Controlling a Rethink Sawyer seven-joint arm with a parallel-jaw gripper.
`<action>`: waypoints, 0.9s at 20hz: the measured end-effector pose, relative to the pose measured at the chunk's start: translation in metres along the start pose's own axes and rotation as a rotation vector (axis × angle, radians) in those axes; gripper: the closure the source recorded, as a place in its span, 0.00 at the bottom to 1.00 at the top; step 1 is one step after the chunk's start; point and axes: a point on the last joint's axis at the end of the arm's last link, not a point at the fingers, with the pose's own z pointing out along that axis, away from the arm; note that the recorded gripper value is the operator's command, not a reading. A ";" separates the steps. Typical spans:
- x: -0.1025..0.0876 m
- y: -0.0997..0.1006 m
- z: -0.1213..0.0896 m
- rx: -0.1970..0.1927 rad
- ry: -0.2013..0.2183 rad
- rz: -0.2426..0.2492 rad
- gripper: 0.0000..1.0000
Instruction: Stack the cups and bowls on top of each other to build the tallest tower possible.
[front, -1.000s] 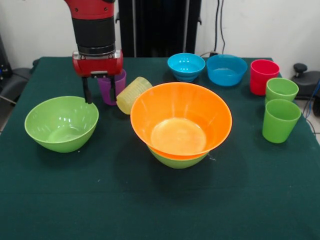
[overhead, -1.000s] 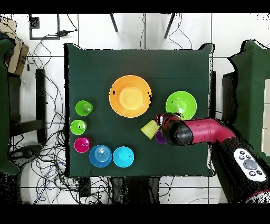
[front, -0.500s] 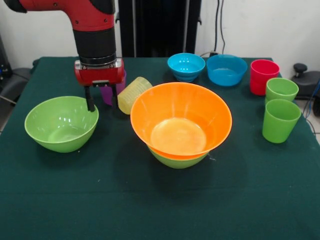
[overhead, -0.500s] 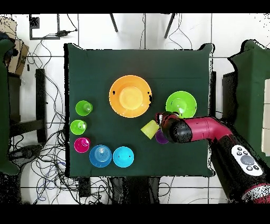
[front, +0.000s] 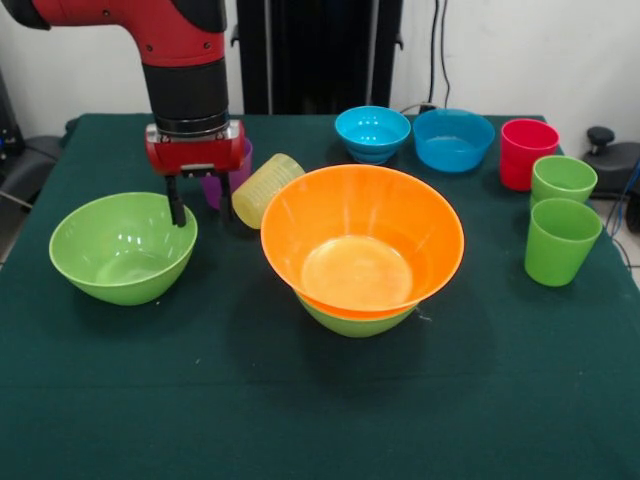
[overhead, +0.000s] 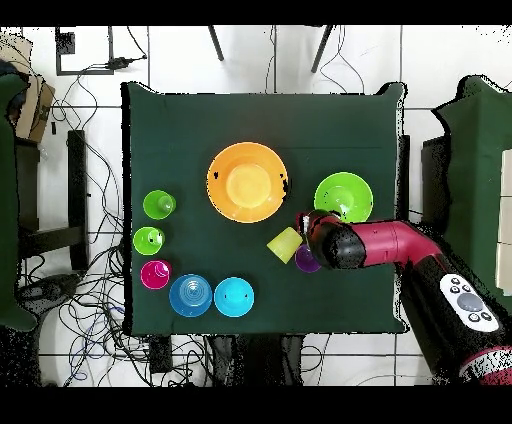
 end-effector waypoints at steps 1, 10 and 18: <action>0.000 0.000 0.000 0.000 0.000 0.000 0.00; 0.001 0.000 0.009 -0.001 0.004 0.006 0.00; 0.006 0.004 0.031 -0.009 -0.005 0.013 0.00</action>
